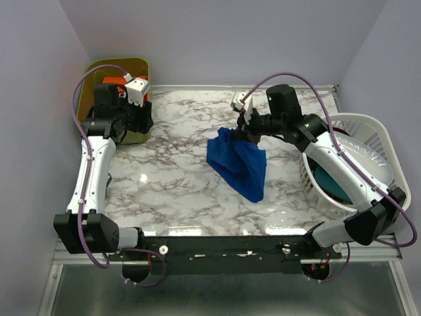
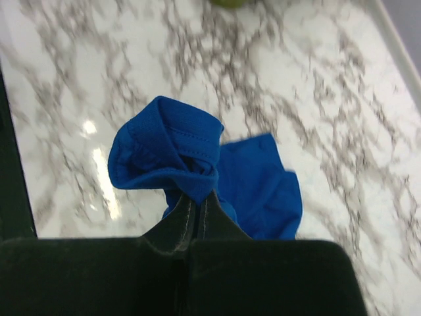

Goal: Roll the t-shirts
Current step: Place the T-shirt at the center of the board.

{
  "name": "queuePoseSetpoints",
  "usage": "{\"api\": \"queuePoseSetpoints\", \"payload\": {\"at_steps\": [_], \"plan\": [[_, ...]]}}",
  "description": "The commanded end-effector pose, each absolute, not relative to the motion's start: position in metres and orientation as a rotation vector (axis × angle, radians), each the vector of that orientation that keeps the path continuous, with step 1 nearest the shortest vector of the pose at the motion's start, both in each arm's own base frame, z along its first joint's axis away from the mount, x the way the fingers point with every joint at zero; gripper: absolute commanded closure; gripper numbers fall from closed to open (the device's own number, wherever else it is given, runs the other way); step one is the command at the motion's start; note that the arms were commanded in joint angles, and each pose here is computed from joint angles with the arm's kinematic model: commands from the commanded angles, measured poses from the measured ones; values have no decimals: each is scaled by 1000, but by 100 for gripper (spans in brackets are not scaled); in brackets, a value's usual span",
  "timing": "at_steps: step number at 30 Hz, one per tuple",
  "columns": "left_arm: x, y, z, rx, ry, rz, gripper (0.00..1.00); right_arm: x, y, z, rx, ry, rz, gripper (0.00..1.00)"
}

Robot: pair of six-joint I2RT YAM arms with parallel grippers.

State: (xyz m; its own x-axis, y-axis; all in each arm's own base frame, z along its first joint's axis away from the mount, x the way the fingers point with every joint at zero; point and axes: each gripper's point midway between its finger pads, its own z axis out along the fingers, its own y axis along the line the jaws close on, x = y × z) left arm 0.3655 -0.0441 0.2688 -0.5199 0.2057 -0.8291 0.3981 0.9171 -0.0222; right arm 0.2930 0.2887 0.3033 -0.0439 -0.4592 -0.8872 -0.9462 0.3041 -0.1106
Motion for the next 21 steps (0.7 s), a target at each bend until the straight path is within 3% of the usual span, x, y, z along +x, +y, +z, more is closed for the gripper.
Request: {"api": "queuePoseSetpoints", "payload": {"at_steps": [1, 2, 5, 6, 7, 12, 17, 21], "plan": [[345, -43, 297, 361, 2057, -235, 40, 293, 331, 402, -1193, 1430, 762, 99], [339, -41, 312, 360, 2001, -206, 40, 299, 333, 442, -1153, 1346, 711, 99], [325, -36, 336, 376, 1883, -135, 38, 312, 343, 486, -1116, 1255, 624, 99], [321, -35, 335, 381, 1868, -120, 38, 305, 334, 540, -1056, 1144, 583, 99], [318, -33, 341, 377, 1843, -99, 37, 305, 335, 555, -1033, 1115, 551, 99], [288, -26, 377, 359, 1727, -32, 34, 334, 275, 652, -613, 985, 191, 99], [253, -41, 384, 429, 1643, -78, 31, 322, 250, 691, -507, 832, -64, 99], [214, -98, 350, 707, 1587, -384, 29, 314, 239, 701, -448, 799, -153, 99]]}}
